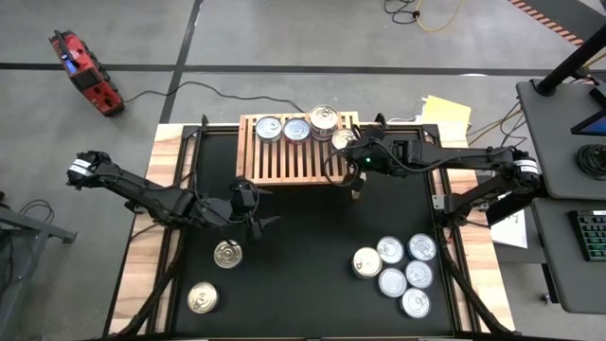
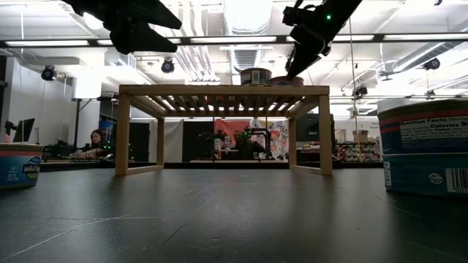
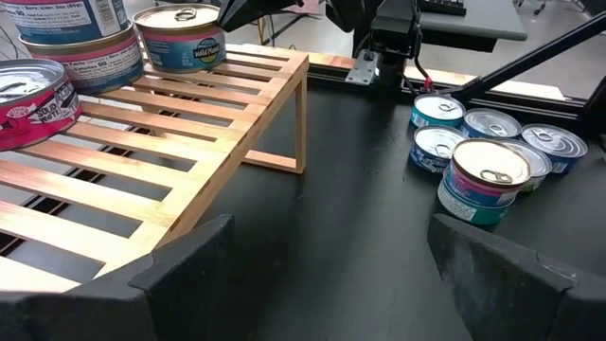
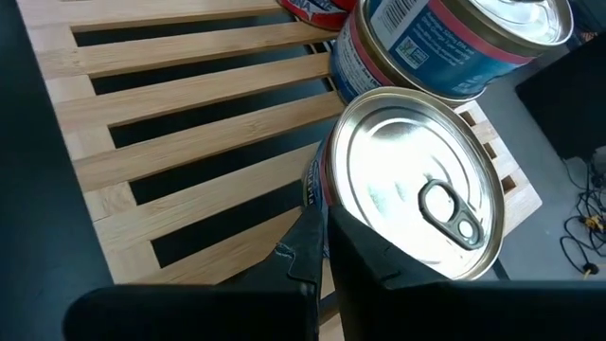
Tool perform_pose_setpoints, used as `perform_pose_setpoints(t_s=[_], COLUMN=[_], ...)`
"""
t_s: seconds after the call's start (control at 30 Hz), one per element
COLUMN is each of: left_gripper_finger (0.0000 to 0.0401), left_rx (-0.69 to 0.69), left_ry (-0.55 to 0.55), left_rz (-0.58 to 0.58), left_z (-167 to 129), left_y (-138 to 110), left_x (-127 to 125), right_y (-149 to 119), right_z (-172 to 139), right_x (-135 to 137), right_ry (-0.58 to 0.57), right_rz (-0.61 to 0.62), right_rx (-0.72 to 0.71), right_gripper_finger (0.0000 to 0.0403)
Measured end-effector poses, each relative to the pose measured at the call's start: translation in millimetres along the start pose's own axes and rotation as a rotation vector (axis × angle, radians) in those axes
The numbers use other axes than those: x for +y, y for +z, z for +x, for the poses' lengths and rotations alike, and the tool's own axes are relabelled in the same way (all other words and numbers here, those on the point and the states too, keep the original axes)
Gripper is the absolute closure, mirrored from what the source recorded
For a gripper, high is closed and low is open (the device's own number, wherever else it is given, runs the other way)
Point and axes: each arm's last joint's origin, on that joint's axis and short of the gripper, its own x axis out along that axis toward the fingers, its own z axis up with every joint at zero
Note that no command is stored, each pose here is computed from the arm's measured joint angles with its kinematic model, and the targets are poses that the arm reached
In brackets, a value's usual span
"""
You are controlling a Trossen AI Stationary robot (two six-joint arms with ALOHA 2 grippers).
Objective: Stack canned seafood by type on shelf
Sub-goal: Put the blue and pink tuna can on the shelf
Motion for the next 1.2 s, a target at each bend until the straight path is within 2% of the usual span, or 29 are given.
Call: perform_pose_setpoints(t_s=[1.2], left_gripper_finger=[0.0067], left_rx=[0.0], left_ry=[0.0], left_rz=[-0.001], left_z=[0.0], left_y=[0.0], left_x=[0.0], right_y=[-0.2], right_z=[3.9], right_x=[-9.4], right_ry=[-0.025], right_rz=[-0.034], right_rx=[0.006], right_gripper_finger=[0.039])
